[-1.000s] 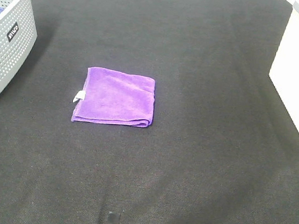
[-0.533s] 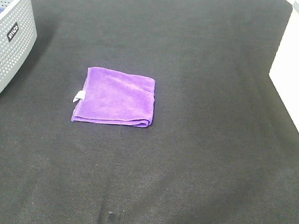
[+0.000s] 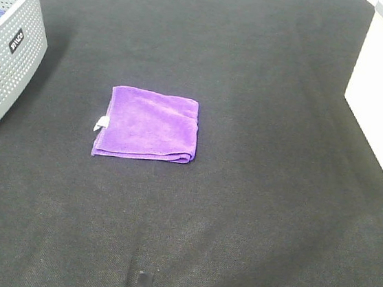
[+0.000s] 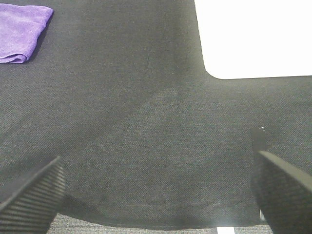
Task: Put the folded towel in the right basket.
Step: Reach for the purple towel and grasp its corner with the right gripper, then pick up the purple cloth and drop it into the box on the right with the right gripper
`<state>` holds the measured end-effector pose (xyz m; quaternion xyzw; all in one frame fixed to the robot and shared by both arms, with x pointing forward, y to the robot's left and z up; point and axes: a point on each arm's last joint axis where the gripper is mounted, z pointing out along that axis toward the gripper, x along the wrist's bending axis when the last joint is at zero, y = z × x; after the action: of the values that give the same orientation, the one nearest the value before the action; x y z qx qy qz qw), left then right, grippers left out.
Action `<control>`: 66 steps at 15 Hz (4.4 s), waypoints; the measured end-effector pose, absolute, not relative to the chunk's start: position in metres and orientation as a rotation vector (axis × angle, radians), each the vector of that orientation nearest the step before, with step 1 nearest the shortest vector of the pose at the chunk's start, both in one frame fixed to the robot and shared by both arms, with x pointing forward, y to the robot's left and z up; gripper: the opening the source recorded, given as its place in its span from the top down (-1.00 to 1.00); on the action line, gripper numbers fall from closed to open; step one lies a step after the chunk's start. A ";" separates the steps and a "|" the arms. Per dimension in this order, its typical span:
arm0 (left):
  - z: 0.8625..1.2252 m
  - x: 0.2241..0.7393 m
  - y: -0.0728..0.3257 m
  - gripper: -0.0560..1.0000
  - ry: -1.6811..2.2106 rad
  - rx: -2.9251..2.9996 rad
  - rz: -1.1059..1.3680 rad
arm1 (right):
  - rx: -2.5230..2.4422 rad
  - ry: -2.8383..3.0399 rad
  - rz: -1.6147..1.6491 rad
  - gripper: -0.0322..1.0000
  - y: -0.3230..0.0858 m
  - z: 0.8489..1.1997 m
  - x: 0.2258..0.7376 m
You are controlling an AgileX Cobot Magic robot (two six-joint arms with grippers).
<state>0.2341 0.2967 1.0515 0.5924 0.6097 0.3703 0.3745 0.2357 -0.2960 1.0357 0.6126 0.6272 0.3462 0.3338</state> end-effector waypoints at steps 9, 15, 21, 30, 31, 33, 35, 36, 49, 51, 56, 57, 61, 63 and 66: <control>1.051 0.234 0.297 -0.98 1.561 1.517 0.948 | 1.600 1.638 0.906 -0.97 -0.296 1.036 0.236; 1.051 0.234 0.297 -0.98 1.561 1.517 0.948 | 1.745 1.773 0.829 -0.97 -0.292 1.114 0.329; 1.051 0.234 0.297 -0.98 1.561 1.517 0.948 | 2.016 2.038 1.031 -0.97 -0.264 1.120 0.489; 1.051 0.234 0.297 -0.98 1.561 1.517 0.948 | 2.030 2.502 1.043 -0.97 -0.134 0.970 0.663; 1.051 0.234 0.297 -0.98 1.561 1.517 0.948 | 2.036 2.522 1.027 -0.97 -0.130 0.956 0.675; 1.051 0.234 0.297 -0.98 1.561 1.517 0.948 | 2.067 2.561 0.989 -0.97 -0.125 0.929 0.691; 1.051 0.234 0.297 -0.98 1.561 1.517 0.948 | 2.091 2.582 0.968 -0.97 -0.122 0.916 0.698; 1.051 0.234 0.297 -0.98 1.561 1.517 0.948 | 2.120 2.589 0.951 -0.97 -0.121 0.904 0.703; 1.051 0.234 0.297 -0.98 1.561 1.517 0.948 | 2.259 2.615 1.035 -0.79 -0.045 0.850 0.691; 1.051 0.234 0.297 -0.98 1.561 1.517 0.948 | 2.245 2.619 1.032 -0.63 -0.038 0.848 0.688; 1.051 0.234 0.297 -0.98 1.561 1.517 0.948 | 2.150 2.627 0.934 0.64 -0.044 0.840 0.689; 1.051 0.234 0.297 -0.98 1.561 1.517 0.948 | 2.128 2.626 0.931 0.81 -0.044 0.844 0.689; 1.051 0.234 0.297 -0.98 1.561 1.517 0.948 | 1.908 2.666 0.930 0.81 -0.055 0.913 0.686; 1.051 0.234 0.297 -0.98 1.561 1.517 0.948 | 1.858 2.565 1.058 0.81 -0.089 0.984 0.691; 1.051 0.234 0.297 -0.98 1.561 1.517 0.948 | 1.795 2.296 1.221 0.81 -0.184 1.099 0.682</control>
<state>0.2341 0.2967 1.0515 0.5924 0.6097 0.3703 0.3745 0.6819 -0.1840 1.0989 0.5681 0.7266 0.3864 -0.0094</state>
